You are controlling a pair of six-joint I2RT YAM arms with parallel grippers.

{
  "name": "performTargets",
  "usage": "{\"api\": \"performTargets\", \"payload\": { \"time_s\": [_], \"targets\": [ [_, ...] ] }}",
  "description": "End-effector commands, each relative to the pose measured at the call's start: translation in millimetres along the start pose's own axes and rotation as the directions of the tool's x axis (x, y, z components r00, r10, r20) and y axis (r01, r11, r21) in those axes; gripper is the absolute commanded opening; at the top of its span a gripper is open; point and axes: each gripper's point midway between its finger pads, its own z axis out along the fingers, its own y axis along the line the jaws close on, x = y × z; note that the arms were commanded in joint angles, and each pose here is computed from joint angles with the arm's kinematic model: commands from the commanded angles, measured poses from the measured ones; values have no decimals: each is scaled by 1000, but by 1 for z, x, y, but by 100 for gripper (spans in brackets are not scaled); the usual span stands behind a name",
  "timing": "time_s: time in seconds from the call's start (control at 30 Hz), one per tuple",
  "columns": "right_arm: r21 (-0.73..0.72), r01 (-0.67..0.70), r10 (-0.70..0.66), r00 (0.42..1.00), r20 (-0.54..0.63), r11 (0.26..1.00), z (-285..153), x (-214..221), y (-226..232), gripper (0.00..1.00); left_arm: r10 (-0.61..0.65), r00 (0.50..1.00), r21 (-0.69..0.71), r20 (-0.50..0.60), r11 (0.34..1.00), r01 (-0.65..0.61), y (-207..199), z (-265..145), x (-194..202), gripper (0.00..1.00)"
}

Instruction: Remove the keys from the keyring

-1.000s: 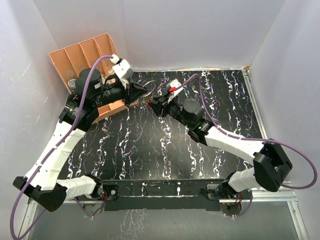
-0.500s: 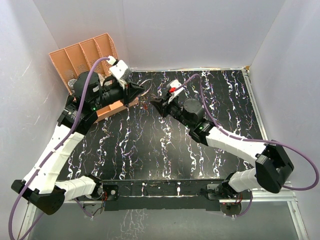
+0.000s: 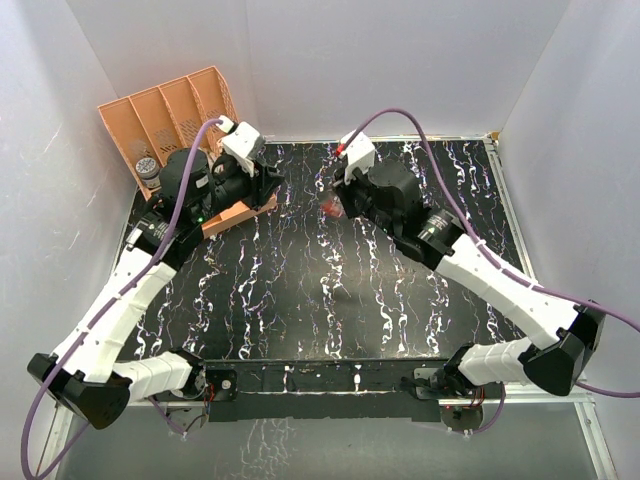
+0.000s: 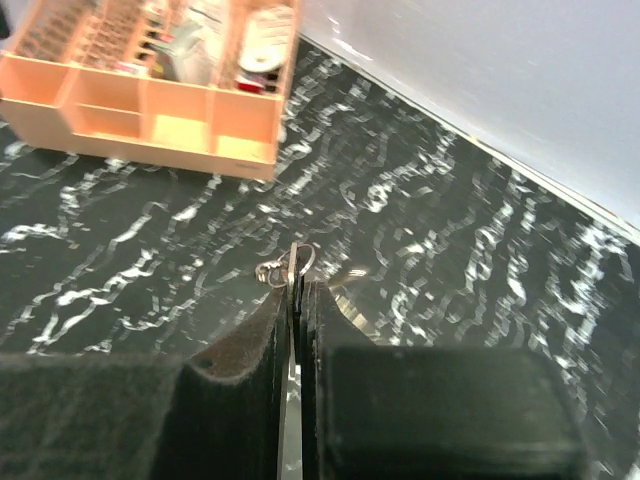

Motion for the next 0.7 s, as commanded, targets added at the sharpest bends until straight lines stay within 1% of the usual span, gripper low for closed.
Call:
{"api": "performTargets", "payload": {
  "time_s": [0.0,0.1,0.23,0.37,0.47,0.57,0.63,0.67],
  "targets": [
    [182,117,-84,980,-183,976,-23,7,-33,0,-7,1000,-31,12,1000,7,6,5,6,28],
    [249,175,-129,973,-190,953,-31,0,-39,0,-13,1000,-29,14,999,13,6,8,13,28],
    [272,226,-167,960,-225,935,-36,-6,-42,0,-28,999,-18,24,999,28,4,14,21,28],
    [290,287,-200,935,-294,913,-39,-11,-40,0,-38,996,32,86,999,36,-5,19,26,30],
    [298,322,-223,920,-322,898,-42,-16,-34,0,-45,990,53,136,998,38,-10,20,28,34],
    [298,340,-241,916,-322,892,-46,-23,-29,0,-55,982,93,180,995,38,-18,18,24,36],
    [304,342,-249,919,-306,889,-47,-28,-28,0,-73,972,147,223,988,40,-28,16,22,40],
    [308,343,-252,921,-298,887,-47,-30,-28,0,-77,964,175,256,984,32,-33,14,18,46]
  ]
}}
